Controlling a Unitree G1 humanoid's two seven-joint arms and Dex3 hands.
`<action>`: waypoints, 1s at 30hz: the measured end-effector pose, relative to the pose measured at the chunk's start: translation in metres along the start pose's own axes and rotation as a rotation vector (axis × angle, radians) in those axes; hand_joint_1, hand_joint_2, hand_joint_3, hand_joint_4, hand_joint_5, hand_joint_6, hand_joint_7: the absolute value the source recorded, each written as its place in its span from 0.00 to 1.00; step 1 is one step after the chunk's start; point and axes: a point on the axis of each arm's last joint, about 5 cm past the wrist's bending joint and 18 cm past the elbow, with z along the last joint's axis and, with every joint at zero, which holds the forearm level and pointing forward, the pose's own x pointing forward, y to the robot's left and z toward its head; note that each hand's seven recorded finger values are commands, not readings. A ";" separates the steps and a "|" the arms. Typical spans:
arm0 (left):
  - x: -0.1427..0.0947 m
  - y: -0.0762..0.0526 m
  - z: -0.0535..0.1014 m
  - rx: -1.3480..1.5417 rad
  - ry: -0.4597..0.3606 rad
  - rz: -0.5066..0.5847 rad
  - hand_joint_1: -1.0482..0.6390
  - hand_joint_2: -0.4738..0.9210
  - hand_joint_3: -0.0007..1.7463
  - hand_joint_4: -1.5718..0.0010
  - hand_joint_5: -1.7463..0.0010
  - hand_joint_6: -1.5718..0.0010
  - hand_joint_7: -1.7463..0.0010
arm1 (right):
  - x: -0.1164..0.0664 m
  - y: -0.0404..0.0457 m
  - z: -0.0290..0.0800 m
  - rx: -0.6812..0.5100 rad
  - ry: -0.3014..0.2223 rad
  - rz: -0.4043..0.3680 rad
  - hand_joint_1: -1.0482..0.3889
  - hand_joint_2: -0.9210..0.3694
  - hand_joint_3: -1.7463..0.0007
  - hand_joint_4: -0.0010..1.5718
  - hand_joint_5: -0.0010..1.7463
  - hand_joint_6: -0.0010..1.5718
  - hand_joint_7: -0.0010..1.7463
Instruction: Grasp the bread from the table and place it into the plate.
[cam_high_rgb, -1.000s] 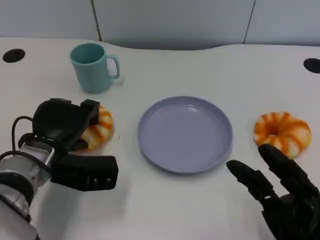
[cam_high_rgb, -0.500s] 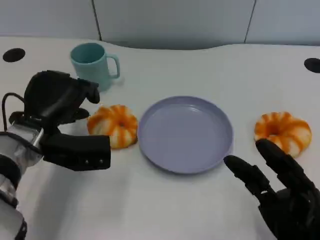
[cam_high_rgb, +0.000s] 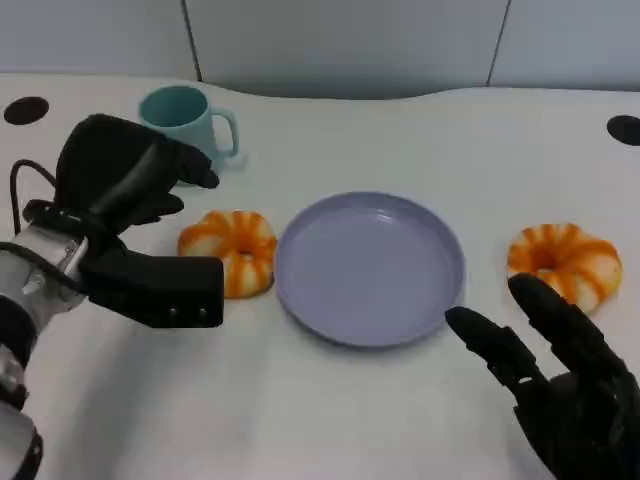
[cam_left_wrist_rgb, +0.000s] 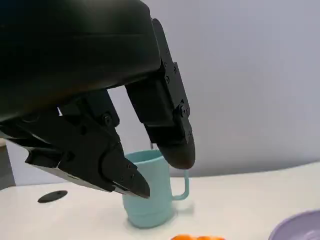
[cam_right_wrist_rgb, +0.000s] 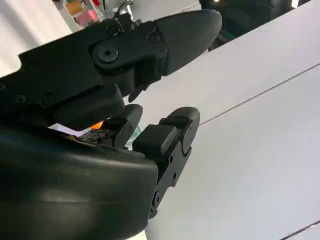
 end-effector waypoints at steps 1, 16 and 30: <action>0.000 0.000 0.000 0.000 0.000 -0.011 0.54 0.81 0.00 0.43 1.00 0.43 1.00 | 0.000 0.0000 0.000 0.000 0.000 0.001 0.32 0.00 0.96 0.38 0.23 0.47 0.00; 0.001 0.002 0.004 -0.026 0.035 -0.167 0.48 0.81 0.00 0.57 1.00 0.58 1.00 | -0.001 -0.0013 0.001 0.003 0.001 0.004 0.33 0.00 0.97 0.38 0.23 0.48 0.00; -0.005 -0.017 0.017 -0.239 0.093 -0.306 0.41 0.87 0.01 0.71 1.00 0.73 1.00 | -0.008 -0.0004 0.003 -0.006 0.004 -0.003 0.32 0.00 0.96 0.38 0.23 0.47 0.00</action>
